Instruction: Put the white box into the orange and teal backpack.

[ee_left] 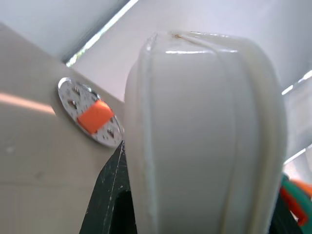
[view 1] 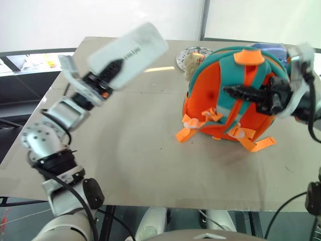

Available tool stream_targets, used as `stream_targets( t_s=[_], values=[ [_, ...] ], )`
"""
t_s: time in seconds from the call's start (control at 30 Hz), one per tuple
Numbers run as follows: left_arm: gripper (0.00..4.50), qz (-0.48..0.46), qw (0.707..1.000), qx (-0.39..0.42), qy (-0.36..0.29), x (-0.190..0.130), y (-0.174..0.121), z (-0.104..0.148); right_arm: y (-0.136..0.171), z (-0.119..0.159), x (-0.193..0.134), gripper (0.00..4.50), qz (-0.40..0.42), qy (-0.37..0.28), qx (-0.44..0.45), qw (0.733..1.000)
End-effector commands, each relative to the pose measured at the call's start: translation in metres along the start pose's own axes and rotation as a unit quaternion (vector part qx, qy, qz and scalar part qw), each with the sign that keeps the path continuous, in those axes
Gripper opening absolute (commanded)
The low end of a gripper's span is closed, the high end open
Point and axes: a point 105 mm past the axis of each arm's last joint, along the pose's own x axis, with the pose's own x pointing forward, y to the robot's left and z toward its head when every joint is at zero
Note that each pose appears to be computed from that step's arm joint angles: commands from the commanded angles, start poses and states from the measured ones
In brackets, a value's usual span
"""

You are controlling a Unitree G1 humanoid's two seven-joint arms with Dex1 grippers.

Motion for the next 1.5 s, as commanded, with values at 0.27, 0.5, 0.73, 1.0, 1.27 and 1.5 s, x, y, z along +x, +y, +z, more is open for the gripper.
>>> stream_targets(
  t_s=[0.27, 0.5, 0.73, 1.0, 1.27, 1.5],
  values=[
    [1.07, -0.063, 0.99, 0.071, 0.104, 0.003, -0.017, -0.016, 0.016, -0.017, -0.02, 0.05, -0.019, 0.035, -0.013, 0.999],
    [1.07, -0.08, 0.981, 0.119, 0.131, 0.018, -0.01, -0.015, 0.015, -0.027, -0.038, 0.05, -0.037, 0.075, -0.017, 0.996],
    [1.07, -0.193, 0.943, 0.113, 0.247, 0.002, -0.039, -0.044, 0.006, -0.025, -0.039, 0.05, -0.063, 0.068, -0.029, 0.995],
    [1.07, -0.227, 0.924, 0.106, 0.288, -0.028, -0.058, -0.043, -0.008, -0.017, -0.035, 0.05, -0.089, 0.043, -0.032, 0.995],
    [1.07, -0.236, 0.918, 0.129, 0.293, -0.042, -0.072, -0.044, -0.019, -0.006, -0.029, 0.05, -0.1, 0.023, 0.008, 0.995],
    [1.07, -0.215, 0.914, 0.177, 0.296, -0.047, -0.067, -0.048, -0.017, 0.0, -0.022, 0.05, -0.081, 0.02, 0.014, 0.996]
  ],
)
